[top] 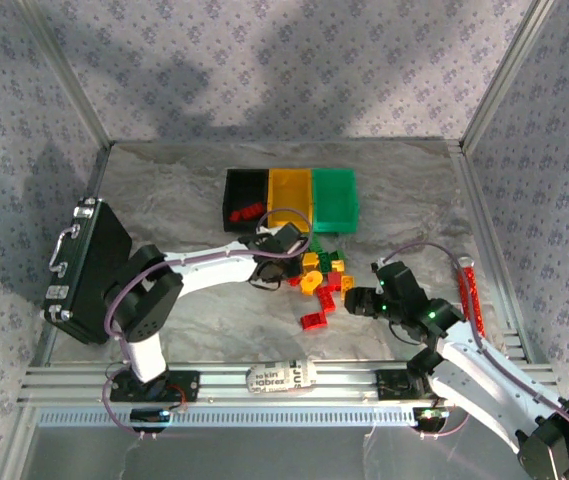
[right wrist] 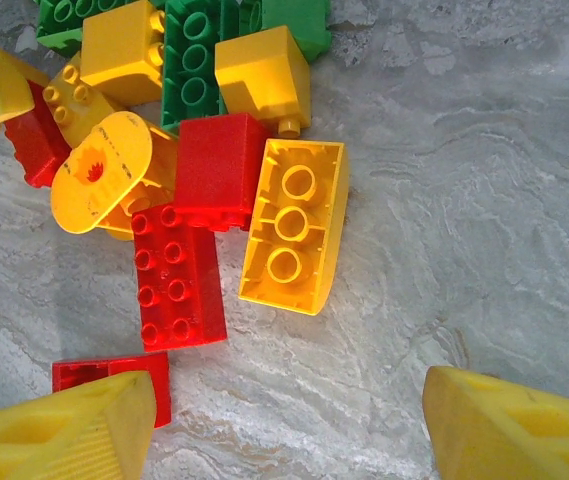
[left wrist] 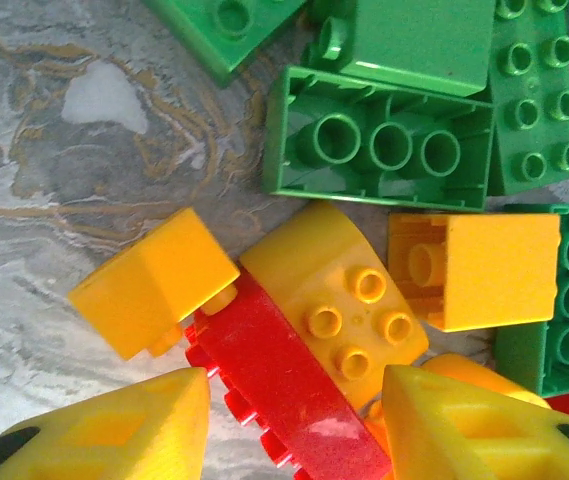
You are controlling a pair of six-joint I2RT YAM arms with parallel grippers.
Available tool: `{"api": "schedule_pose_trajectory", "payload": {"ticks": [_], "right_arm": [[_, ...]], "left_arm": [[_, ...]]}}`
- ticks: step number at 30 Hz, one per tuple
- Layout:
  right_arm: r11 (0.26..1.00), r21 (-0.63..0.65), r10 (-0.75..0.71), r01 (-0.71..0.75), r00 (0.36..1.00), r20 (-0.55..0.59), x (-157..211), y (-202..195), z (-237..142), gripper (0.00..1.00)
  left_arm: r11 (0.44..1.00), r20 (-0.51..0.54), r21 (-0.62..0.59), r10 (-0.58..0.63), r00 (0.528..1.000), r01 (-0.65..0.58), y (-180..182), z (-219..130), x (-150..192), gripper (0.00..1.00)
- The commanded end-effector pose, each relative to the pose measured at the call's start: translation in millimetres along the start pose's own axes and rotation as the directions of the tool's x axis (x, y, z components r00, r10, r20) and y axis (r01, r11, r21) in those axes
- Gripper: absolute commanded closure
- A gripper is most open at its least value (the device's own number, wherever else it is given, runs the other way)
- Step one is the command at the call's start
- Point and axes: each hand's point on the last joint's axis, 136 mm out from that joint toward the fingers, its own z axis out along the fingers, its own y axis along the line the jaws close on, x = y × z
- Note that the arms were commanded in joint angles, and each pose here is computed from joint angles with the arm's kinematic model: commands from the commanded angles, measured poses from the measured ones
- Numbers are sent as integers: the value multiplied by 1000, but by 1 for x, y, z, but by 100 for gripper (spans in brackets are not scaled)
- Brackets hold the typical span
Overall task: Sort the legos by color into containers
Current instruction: Pick up the lego from the center of the table.
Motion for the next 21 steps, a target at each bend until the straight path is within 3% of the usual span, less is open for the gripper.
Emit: {"api": "schedule_pose_trajectory", "payload": {"ticks": [1,21], "right_arm": [[1000,12,12,-12,1000,-3,3,-5,-1,27],[1000,6,27,-28,999,18,0,-8,-6,27]], "left_arm": [[999,1,-31,9,1000,-9,-2,4,0,51],[994,-53,-86,63,997,-67,18,13,17,63]]}}
